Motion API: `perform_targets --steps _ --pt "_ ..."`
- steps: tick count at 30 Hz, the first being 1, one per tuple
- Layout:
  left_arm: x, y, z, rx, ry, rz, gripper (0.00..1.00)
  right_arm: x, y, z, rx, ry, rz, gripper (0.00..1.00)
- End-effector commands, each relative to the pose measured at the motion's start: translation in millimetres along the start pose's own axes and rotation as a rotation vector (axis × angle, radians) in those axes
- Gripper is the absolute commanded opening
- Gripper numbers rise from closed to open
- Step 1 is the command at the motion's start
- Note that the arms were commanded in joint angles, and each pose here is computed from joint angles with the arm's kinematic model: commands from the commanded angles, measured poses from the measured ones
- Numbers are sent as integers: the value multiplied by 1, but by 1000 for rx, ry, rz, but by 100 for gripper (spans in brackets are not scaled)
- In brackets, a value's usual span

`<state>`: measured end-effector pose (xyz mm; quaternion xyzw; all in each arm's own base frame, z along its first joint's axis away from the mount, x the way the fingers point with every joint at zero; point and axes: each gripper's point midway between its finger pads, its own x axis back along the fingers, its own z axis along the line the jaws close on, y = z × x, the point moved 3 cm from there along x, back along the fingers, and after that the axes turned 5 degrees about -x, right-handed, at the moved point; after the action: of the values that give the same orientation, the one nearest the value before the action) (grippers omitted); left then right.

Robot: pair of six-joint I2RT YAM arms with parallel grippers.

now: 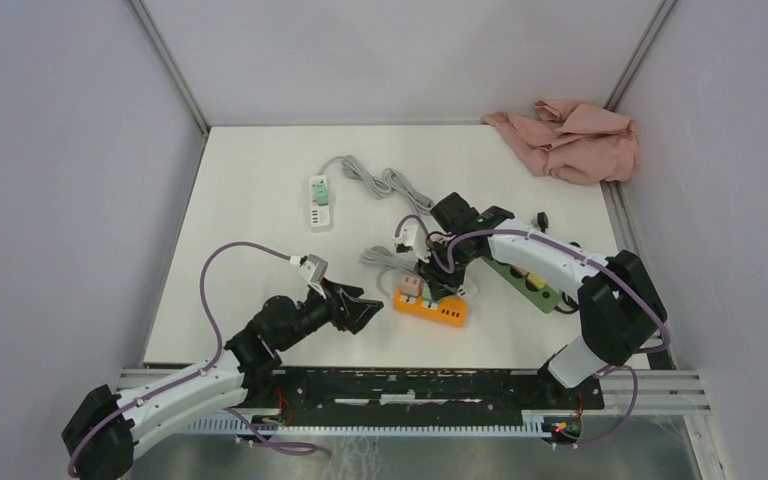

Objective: Pull the plug off the socket
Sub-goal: Remove the plug from the socket.

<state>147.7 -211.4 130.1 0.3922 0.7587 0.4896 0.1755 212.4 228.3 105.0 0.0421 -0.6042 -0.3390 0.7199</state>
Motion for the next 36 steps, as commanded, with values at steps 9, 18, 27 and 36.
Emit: perform_targets --steps 9,18,27,36 --pt "-15 29 -22 -224 -143 -85 91 18 -27 13 235 101 65 19" --pt "-32 8 -20 -306 -203 -22 93 18 -29 13 239 108 73 41" --pt "-35 21 -33 -421 -292 -78 93 29 -18 25 275 155 15 78" --pt "-29 35 -47 -429 -354 -138 94 66 -6 48 331 218 -113 81"
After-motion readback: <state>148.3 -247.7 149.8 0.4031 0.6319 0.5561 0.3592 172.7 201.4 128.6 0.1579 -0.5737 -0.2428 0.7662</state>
